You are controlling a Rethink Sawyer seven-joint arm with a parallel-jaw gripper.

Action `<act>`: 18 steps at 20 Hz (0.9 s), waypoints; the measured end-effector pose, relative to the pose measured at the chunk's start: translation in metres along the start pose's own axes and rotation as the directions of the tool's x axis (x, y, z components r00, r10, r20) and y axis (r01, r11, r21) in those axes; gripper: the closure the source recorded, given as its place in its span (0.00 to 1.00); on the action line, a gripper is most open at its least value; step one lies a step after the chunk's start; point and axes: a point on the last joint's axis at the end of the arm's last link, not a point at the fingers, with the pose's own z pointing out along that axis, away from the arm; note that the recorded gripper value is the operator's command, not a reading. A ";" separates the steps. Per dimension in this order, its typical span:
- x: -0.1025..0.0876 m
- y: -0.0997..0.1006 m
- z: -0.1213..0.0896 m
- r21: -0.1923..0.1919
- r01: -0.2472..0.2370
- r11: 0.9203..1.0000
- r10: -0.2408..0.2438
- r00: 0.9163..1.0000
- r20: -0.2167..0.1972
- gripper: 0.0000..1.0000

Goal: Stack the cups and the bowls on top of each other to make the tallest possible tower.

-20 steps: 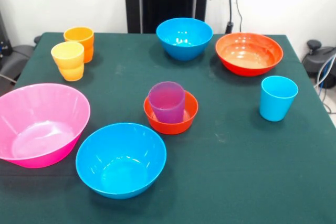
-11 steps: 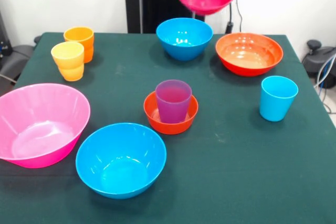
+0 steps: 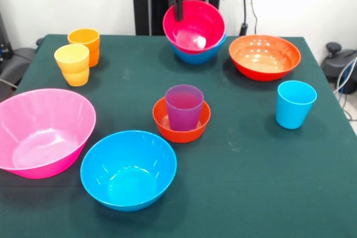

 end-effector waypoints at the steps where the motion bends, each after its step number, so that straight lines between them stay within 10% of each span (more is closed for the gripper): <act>1: 0.001 0.000 0.003 0.001 0.001 1.000 -0.001 1.000 0.002 1.00; 18: 0.032 0.001 0.027 0.038 0.041 0.998 -0.041 0.999 -0.003 1.00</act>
